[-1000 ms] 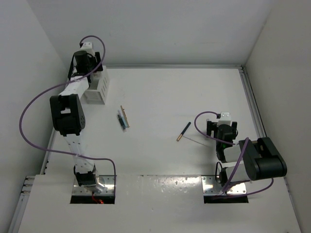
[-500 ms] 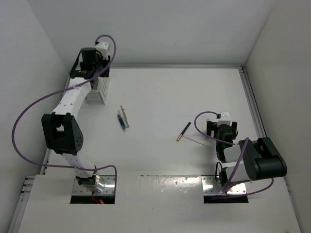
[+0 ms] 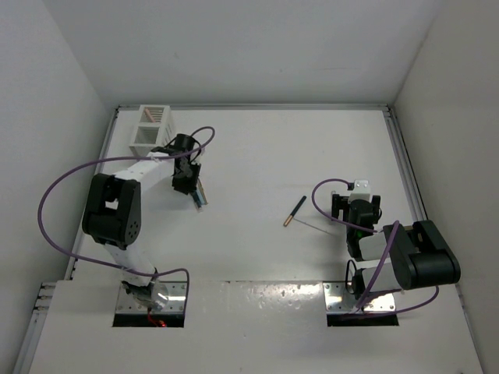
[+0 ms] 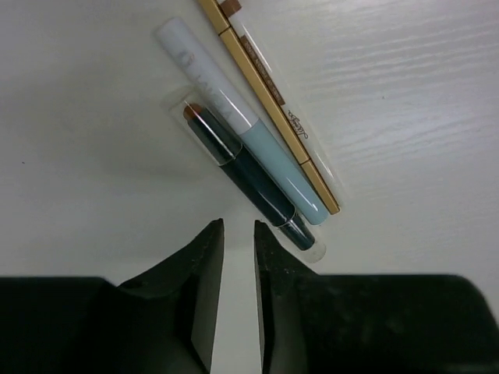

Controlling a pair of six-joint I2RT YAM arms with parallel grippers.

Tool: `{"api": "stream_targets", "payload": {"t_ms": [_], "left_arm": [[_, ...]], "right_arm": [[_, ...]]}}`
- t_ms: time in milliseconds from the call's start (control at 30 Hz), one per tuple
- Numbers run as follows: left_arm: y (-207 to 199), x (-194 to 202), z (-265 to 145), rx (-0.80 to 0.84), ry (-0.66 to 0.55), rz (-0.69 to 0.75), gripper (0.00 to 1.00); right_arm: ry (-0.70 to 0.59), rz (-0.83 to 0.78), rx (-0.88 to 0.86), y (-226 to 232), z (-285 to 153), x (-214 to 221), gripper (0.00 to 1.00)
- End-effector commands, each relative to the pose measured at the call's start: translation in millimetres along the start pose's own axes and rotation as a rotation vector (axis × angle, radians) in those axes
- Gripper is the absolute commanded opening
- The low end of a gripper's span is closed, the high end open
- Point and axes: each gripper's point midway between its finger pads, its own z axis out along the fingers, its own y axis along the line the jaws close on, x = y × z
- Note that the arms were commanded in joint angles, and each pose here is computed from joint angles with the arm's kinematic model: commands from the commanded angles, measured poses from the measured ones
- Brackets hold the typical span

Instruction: Organize the makeup

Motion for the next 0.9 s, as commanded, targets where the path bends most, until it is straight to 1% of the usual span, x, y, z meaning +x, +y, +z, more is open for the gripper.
{"api": "stream_targets", "payload": {"t_ms": [0, 67, 167, 200, 267, 333, 400, 467, 500, 600, 667, 700, 767, 833, 867], "left_arm": [[0, 15, 4, 0.007, 0.051, -0.069, 0.27], [-4, 21, 7, 0.029, 0.064, -0.095, 0.27], [-5, 17, 11, 0.040, 0.052, -0.129, 0.28], [-9, 19, 14, 0.062, 0.065, -0.130, 0.28], [-9, 12, 12, 0.072, 0.045, -0.166, 0.30], [-11, 10, 10, 0.083, 0.037, -0.166, 0.30], [-11, 7, 6, 0.084, 0.024, -0.176, 0.32], [-10, 5, 6, 0.074, 0.013, -0.176, 0.36], [-5, -1, 5, 0.048, -0.002, -0.176, 0.36], [5, -3, 12, 0.019, 0.001, -0.211, 0.38], [6, -6, 16, 0.011, -0.012, -0.211, 0.38], [10, -7, 19, 0.007, -0.013, -0.233, 0.38], [10, -5, 26, 0.005, 0.005, -0.233, 0.39], [10, -11, 30, 0.007, -0.010, -0.242, 0.39], [10, -8, 34, 0.006, 0.002, -0.243, 0.39]], "right_arm": [[0.039, -0.007, 0.000, -3, -13, 23, 0.99], [0.034, -0.007, -0.004, -2, -12, 22, 0.99], [0.036, -0.007, -0.001, -3, -12, 22, 0.99], [0.038, -0.010, -0.004, -2, -13, 23, 0.99], [0.035, -0.007, -0.002, -2, -13, 22, 0.99], [0.033, -0.003, -0.005, -2, -12, 21, 0.99], [0.035, -0.007, -0.002, -2, -13, 22, 0.99], [0.035, -0.007, 0.001, -3, -12, 22, 0.99], [0.035, -0.007, -0.001, -3, -12, 22, 0.99], [0.038, -0.006, -0.001, -3, -13, 23, 0.99], [0.036, -0.006, -0.003, -2, -12, 22, 0.99], [0.039, -0.008, -0.001, -3, -13, 23, 0.99], [0.037, -0.008, -0.001, -3, -12, 22, 0.99], [0.036, -0.009, -0.004, -2, -13, 22, 0.99], [0.035, -0.007, 0.001, -3, -12, 22, 0.99]]}}
